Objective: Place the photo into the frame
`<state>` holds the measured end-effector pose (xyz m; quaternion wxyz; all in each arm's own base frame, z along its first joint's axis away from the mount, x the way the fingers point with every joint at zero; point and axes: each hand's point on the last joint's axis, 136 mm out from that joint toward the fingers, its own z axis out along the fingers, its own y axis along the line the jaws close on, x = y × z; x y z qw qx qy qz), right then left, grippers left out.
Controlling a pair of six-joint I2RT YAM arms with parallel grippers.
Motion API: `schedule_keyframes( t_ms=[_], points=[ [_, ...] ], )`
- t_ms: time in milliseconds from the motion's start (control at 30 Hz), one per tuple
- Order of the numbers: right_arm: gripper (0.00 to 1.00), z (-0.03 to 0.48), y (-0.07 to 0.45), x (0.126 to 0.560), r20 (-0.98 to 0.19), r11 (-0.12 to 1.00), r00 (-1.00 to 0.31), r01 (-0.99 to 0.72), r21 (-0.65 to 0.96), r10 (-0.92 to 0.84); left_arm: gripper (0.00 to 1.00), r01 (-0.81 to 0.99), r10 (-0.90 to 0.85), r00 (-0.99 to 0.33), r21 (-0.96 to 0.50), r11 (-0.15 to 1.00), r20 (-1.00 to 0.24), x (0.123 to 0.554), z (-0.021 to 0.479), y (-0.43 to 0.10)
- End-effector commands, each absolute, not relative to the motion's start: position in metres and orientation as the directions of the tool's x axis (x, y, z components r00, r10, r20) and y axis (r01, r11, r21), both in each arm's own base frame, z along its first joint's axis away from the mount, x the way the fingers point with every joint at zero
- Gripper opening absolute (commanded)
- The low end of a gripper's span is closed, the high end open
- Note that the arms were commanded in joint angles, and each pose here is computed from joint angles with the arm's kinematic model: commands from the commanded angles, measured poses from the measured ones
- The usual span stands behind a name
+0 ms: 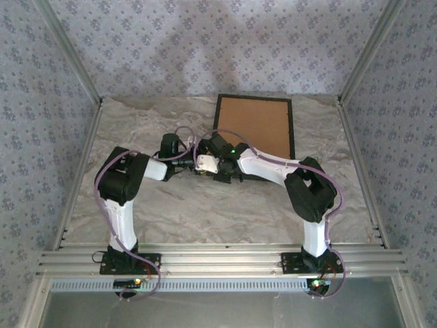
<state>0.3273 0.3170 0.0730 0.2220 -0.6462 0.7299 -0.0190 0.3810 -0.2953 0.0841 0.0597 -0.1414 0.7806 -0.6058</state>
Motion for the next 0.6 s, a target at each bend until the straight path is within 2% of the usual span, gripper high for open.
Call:
schedule_keyframes(
  t_ms=[0, 200, 267, 400, 467, 567],
  points=[
    [0.0, 0.118, 0.346, 0.335, -0.439, 0.194, -0.025, -0.919, -0.344, -0.898, 0.98, -0.074, -0.19, -0.981, -0.981, 0.179, 0.039, 0.367, 0.103, -0.323],
    [0.0, 0.1, 0.343, 0.329, -0.428, 0.205, -0.055, -0.928, -0.311, -0.902, 0.93, -0.053, -0.188, -0.982, -0.989, 0.137, 0.026, 0.367, 0.116, -0.328],
    [0.0, 0.095, 0.34, 0.328, -0.425, 0.215, -0.07, -0.928, -0.303, -0.902, 0.87, -0.052, -0.195, -0.98, -0.991, 0.126, 0.026, 0.368, 0.118, -0.328],
    [0.0, 0.083, 0.333, 0.326, -0.411, 0.239, -0.101, -0.924, -0.3, -0.906, 0.68, -0.045, -0.208, -0.978, -0.994, 0.1, 0.023, 0.37, 0.124, -0.328],
    [0.01, 0.079, 0.329, 0.326, -0.408, 0.25, -0.11, -0.919, -0.306, -0.906, 0.62, -0.047, -0.209, -0.977, -0.994, 0.094, 0.027, 0.371, 0.124, -0.328],
    [0.11, 0.074, 0.324, 0.326, -0.405, 0.268, -0.126, -0.91, -0.317, -0.906, 0.54, -0.047, -0.212, -0.977, -0.995, 0.089, 0.027, 0.372, 0.127, -0.328]
  ],
)
